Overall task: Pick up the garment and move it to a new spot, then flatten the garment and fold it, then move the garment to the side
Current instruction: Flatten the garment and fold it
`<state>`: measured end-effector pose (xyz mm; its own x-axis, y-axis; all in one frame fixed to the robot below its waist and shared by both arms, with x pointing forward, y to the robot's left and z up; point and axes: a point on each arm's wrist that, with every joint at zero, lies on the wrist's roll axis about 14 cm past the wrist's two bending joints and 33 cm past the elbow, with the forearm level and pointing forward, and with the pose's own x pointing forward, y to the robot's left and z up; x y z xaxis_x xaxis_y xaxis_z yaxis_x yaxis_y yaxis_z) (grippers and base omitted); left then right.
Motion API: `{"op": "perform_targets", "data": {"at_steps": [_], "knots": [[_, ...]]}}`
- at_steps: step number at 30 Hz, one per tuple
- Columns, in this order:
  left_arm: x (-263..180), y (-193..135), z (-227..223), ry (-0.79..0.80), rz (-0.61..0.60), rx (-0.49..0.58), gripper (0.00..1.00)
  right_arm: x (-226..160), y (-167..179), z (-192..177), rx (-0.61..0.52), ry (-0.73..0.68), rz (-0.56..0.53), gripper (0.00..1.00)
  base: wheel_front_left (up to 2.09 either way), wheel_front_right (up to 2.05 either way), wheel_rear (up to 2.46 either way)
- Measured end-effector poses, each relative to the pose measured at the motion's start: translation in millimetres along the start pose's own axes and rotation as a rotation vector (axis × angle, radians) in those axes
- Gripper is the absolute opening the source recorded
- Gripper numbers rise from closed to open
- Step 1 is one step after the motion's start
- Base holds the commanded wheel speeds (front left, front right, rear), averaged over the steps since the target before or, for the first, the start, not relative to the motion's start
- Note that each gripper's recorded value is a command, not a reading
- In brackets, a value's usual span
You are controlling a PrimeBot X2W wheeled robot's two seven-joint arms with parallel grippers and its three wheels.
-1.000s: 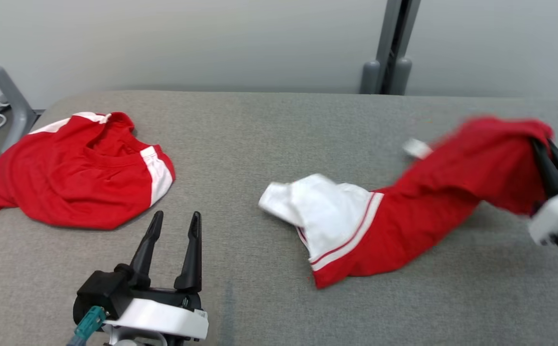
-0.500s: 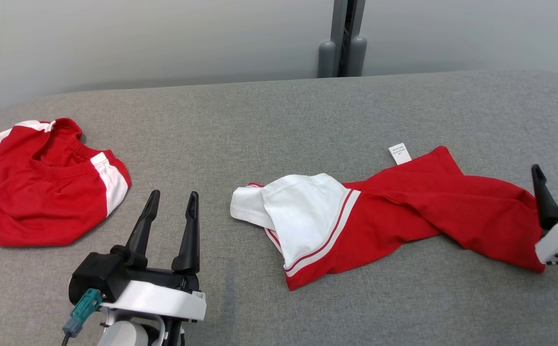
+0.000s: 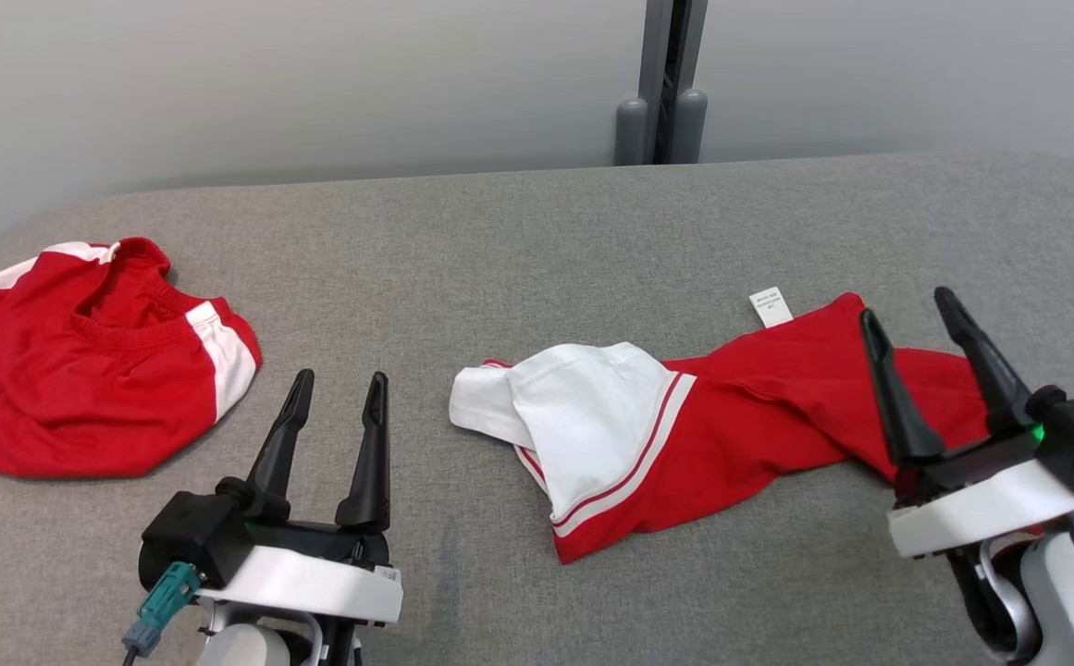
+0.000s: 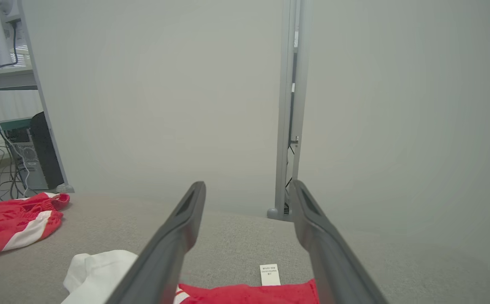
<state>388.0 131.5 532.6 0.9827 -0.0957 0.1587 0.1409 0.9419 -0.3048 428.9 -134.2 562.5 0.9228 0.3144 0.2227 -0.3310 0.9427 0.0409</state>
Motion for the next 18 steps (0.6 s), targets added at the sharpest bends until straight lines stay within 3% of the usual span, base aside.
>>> {"op": "perform_targets", "data": {"at_steps": [8,18], "knots": [[1.9,-2.7,-9.0,0.025,-0.009,-0.007,1.00,-3.8,7.7,-5.5,-0.002,0.005,0.003,1.00,0.00,0.00,0.00],[19.3,-42.6,-55.9,0.152,-0.162,0.014,1.00,-13.6,-10.4,-12.0,-0.009,0.023,-0.063,1.00,0.00,0.00,0.00]]}}
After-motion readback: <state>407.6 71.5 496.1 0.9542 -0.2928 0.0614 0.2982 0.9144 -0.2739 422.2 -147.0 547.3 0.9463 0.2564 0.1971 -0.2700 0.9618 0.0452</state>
